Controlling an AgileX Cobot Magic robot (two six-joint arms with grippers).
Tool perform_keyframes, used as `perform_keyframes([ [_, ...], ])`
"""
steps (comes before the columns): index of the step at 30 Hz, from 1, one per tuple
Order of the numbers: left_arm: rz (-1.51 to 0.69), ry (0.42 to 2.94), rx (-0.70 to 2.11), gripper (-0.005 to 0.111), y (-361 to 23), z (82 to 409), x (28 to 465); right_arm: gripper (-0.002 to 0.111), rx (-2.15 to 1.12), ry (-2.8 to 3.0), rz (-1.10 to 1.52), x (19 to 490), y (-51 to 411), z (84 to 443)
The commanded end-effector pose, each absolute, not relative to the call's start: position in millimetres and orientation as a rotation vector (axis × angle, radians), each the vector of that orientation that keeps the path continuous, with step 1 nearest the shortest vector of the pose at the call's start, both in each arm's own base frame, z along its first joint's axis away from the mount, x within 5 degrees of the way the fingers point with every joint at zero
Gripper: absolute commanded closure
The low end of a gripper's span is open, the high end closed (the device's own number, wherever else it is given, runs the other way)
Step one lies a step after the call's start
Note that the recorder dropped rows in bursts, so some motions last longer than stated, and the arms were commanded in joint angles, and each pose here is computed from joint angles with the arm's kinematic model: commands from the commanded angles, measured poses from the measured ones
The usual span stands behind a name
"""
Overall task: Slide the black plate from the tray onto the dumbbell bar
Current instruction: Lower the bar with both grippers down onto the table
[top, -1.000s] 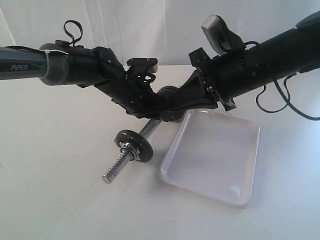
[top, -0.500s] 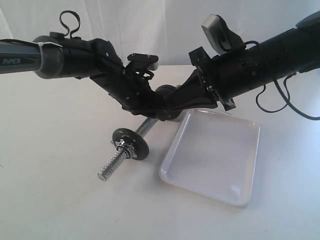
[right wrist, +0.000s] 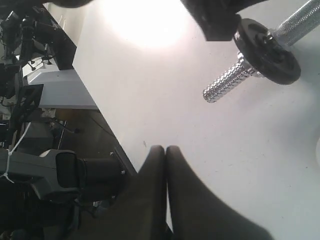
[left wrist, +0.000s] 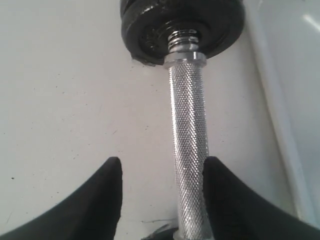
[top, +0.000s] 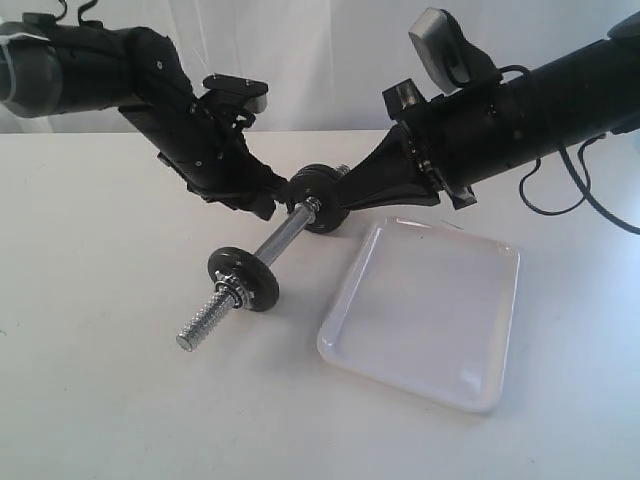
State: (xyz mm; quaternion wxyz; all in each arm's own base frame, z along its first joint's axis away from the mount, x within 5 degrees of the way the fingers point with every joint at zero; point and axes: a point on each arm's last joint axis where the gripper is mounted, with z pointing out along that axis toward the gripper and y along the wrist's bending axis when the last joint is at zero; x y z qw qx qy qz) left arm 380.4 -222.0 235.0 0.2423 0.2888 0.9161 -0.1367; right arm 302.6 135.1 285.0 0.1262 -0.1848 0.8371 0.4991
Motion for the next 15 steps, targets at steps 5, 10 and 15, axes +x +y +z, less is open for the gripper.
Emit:
perform_keyframes([
  [5,-0.407,2.585,0.737,0.053,-228.4,191.9,391.4,0.108,-0.557,2.415,1.447,302.0,133.9,289.6],
  [10,-0.408,2.596,0.738,0.053,-228.8,187.9,391.9,0.108,-0.557,2.415,1.447,302.0,133.9,289.6],
  [15,-0.408,2.596,0.738,0.053,-228.8,187.9,391.9,0.108,-0.557,2.415,1.447,302.0,133.9,289.6],
])
